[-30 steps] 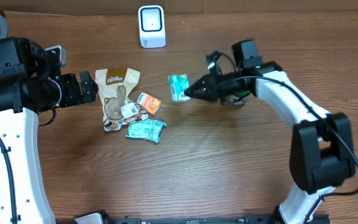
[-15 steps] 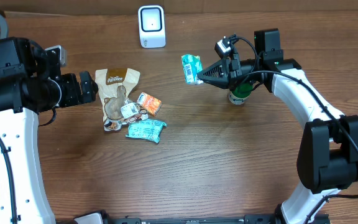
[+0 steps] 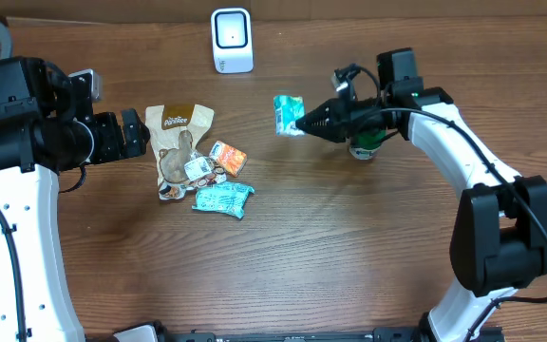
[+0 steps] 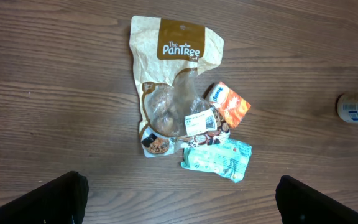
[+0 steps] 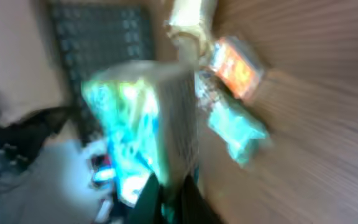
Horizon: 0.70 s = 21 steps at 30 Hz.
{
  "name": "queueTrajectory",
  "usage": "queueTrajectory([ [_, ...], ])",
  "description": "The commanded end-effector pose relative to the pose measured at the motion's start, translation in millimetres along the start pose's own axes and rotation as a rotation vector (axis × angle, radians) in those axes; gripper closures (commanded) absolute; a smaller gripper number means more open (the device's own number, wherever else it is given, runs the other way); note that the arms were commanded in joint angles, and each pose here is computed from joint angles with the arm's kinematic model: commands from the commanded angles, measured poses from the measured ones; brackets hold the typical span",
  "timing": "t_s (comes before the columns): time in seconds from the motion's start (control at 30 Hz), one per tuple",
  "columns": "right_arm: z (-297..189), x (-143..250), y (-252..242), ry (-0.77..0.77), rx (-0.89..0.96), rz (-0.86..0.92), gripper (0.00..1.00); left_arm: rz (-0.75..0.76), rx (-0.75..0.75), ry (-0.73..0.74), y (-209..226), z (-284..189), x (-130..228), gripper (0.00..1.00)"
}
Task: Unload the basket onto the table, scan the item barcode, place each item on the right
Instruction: 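Lift the teal pack with the right gripper and raise it, then hold the teal pack in front of the white scanner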
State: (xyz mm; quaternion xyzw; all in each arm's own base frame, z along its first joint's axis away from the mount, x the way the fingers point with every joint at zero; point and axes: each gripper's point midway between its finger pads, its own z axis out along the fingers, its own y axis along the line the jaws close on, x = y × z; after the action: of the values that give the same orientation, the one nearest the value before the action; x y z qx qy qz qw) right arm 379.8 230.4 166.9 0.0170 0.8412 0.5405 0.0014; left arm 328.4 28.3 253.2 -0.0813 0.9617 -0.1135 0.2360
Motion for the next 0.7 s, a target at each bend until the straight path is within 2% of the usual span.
queueTrajectory([
  [0.0, -18.8, -31.6, 16.9, -0.170, 0.373, -0.221, 0.96, -0.001, 0.018, -0.003, -4.8, -0.7, -0.8, 0.01],
  [0.13, -47.0, -53.3, 53.6, -0.331, 0.618, -0.324, 0.96, -0.001, 0.018, -0.003, -4.8, -0.7, -0.8, 0.00],
  [0.37, -63.8, -112.3, 116.4, -0.687, 0.858, -0.596, 0.96, -0.001, 0.018, -0.003, -4.8, -0.7, -0.8, 0.01],
  [0.57, -19.0, -177.5, 122.5, -0.894, 1.138, -0.932, 0.96, -0.001, 0.018, -0.002, -4.7, -0.5, -0.8, 0.00],
  [0.67, 10.6, -195.6, 113.3, -0.866, 1.217, -1.099, 0.96, 0.000, 0.018, -0.003, -4.8, -0.8, -0.9, 0.00],
])
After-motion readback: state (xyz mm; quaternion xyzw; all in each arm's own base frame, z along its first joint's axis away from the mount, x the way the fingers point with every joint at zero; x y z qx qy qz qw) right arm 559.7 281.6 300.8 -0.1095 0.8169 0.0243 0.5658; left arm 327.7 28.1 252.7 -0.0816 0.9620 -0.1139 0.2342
